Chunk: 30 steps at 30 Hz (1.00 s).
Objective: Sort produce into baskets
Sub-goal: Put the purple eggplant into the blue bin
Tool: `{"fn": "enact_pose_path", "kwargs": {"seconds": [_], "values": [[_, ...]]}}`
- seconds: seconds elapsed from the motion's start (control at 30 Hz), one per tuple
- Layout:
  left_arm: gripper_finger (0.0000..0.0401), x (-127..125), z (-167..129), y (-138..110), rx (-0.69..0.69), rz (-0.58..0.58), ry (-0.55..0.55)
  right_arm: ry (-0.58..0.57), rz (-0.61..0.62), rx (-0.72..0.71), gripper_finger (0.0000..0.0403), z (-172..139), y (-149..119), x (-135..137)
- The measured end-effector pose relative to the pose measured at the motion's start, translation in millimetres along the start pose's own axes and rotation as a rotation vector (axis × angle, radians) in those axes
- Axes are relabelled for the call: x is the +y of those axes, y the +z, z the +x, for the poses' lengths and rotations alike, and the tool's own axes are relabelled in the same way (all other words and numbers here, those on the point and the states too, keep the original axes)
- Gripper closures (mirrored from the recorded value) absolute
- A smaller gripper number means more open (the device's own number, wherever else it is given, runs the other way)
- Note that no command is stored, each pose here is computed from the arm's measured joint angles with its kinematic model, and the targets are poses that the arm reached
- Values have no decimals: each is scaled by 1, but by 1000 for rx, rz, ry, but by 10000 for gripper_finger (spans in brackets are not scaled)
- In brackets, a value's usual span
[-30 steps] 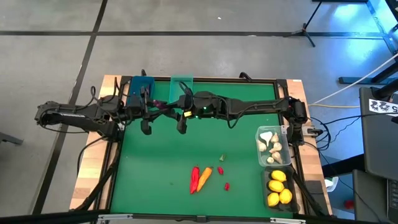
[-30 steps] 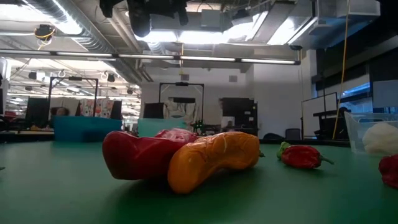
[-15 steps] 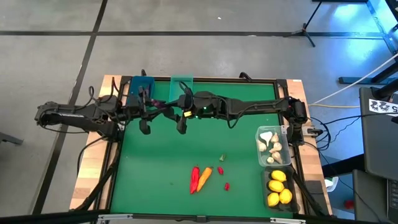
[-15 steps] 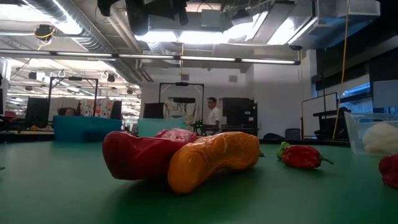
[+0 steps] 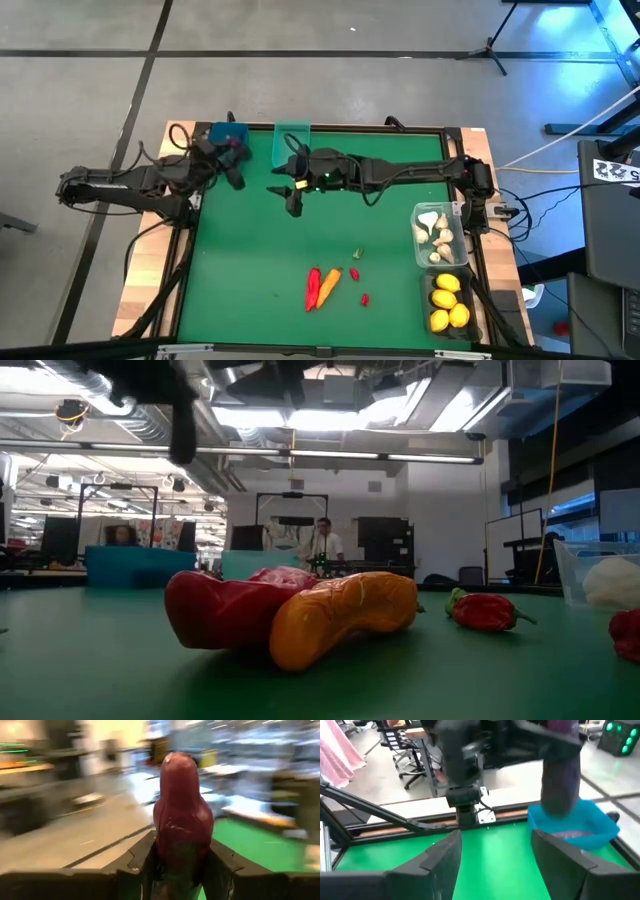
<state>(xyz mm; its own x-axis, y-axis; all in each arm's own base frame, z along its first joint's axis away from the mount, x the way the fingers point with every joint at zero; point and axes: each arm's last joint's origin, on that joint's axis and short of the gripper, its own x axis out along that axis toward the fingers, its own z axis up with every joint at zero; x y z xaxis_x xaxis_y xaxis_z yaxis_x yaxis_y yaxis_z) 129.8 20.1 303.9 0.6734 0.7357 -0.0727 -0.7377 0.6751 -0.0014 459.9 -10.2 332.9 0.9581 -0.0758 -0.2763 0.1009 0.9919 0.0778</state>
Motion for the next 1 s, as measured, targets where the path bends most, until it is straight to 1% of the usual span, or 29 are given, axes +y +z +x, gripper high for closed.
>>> {"fn": "enact_pose_path", "kwargs": {"seconds": [0.1, 0.17, 0.3, 0.37, 0.4, 0.47, 0.57, 0.67, 0.77, 0.93, 1.0], "values": [[283, 5, 2, -5, 21, 8, 212, 31, 44, 23, 164, 0, -2, 0], [283, 10, 4, -9, 30, 5, 319, 59, 76, 40, 164, 0, -3, 1], [283, 19, 10, -14, 48, -57, 429, 172, 152, 77, 164, -1, -5, 9], [283, 26, 13, -17, 59, -83, 484, 249, 180, 103, 164, -2, -7, 19], [283, 29, 15, -18, 67, -100, 495, 282, 179, 118, 164, -3, -9, 26], [283, 35, 18, -20, 97, -135, 484, 326, 171, 157, 164, -6, -12, 40], [283, 44, 25, -26, 173, -212, 445, 337, 157, 246, 164, -17, -18, 59], [283, 55, 30, -35, 270, -245, 471, 313, 155, 346, 164, -29, -25, 76], [283, 65, 36, -40, 328, -255, 518, 273, 145, 429, 164, -40, -33, 93], [283, 81, 48, -47, 401, -299, 560, 221, 131, 490, 164, -56, -43, 125], [283, 88, 54, -51, 446, -318, 567, 207, 144, 522, 164, -62, -49, 136]]}}
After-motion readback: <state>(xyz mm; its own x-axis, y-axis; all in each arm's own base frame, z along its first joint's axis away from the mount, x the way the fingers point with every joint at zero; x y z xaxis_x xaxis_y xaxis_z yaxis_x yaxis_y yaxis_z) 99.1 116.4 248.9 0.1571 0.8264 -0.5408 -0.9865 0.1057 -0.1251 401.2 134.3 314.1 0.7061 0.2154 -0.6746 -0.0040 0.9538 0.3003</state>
